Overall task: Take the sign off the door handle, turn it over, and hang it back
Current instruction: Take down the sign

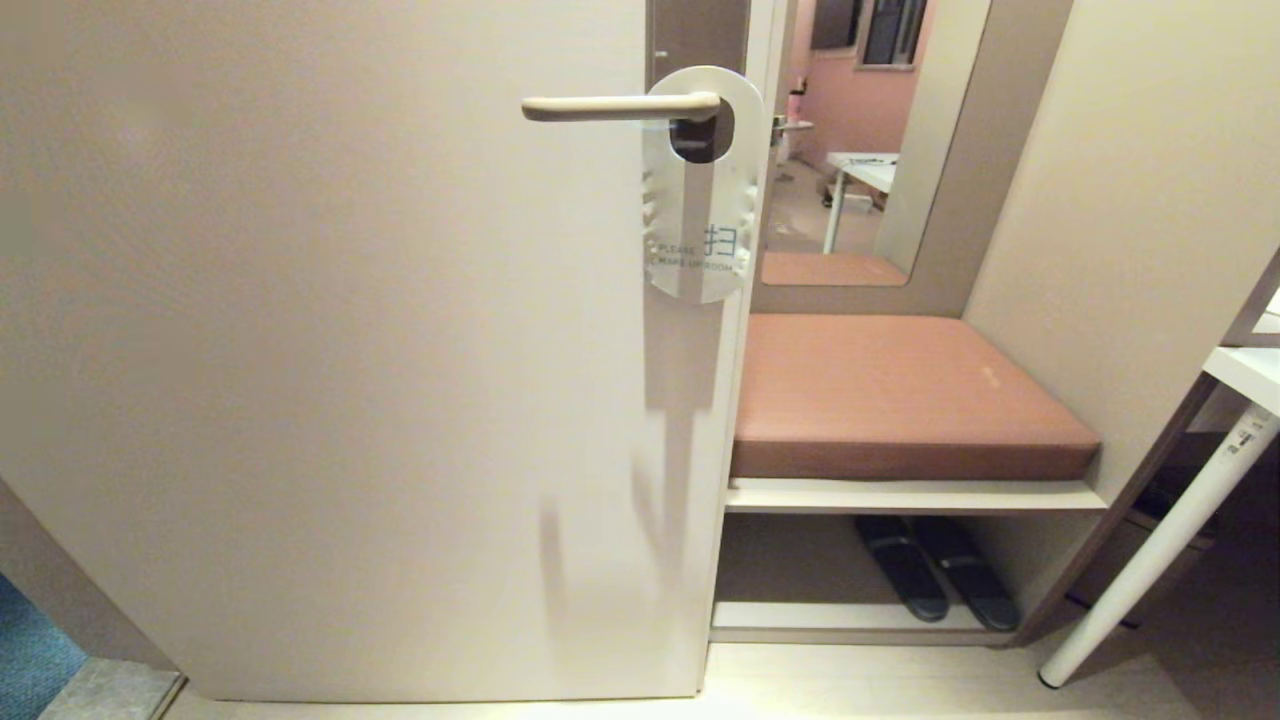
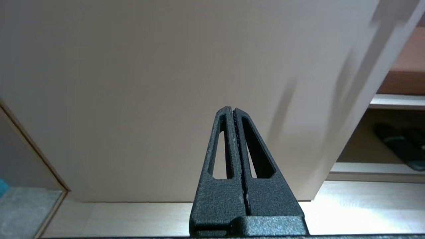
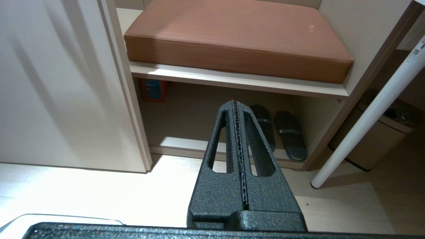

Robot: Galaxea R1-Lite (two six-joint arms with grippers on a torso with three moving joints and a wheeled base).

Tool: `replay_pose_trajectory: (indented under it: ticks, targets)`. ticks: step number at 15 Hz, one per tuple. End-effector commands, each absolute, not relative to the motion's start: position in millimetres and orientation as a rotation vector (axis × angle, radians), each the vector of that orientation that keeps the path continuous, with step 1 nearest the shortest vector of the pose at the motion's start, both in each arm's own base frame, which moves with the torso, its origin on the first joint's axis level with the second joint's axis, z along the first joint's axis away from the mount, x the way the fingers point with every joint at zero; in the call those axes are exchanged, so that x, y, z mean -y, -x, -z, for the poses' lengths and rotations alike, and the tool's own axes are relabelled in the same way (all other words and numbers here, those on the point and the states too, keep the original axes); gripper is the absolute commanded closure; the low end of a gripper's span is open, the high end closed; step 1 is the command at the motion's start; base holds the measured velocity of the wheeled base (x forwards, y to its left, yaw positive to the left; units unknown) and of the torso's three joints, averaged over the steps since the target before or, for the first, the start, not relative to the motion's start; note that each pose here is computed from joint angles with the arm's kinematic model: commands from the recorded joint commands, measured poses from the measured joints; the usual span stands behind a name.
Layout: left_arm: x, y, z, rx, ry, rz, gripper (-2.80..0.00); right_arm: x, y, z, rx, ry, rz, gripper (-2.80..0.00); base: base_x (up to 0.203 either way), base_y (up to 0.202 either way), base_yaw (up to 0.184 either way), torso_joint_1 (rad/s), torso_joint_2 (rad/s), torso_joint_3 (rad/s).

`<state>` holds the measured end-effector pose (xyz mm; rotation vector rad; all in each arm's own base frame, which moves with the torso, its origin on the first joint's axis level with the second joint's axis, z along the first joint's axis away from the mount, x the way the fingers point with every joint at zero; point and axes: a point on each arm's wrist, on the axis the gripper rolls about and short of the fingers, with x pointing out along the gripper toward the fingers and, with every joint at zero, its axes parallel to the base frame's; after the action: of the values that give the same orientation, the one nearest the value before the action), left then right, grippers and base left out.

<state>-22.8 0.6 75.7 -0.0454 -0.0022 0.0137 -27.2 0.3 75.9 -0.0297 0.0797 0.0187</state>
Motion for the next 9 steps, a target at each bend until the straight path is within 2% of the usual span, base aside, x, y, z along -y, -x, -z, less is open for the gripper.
replay_pose_trajectory:
  ticks: [1, 9]
  targets:
    - [-0.6, 22.7, -75.8, 0.002, 0.048, -0.015, 0.00, -0.3, 27.2, -75.9, -0.081, 0.030, -0.020, 0.00, 0.000, 0.000, 0.000, 0.000, 0.00, 0.000]
    - [-0.7, 22.8, -76.2, 0.003, 0.049, -0.014, 0.00, -0.3, 27.2, -76.1, -0.079, 0.026, -0.021, 0.00, 0.000, 0.000, 0.000, 0.000, 0.00, 0.000]
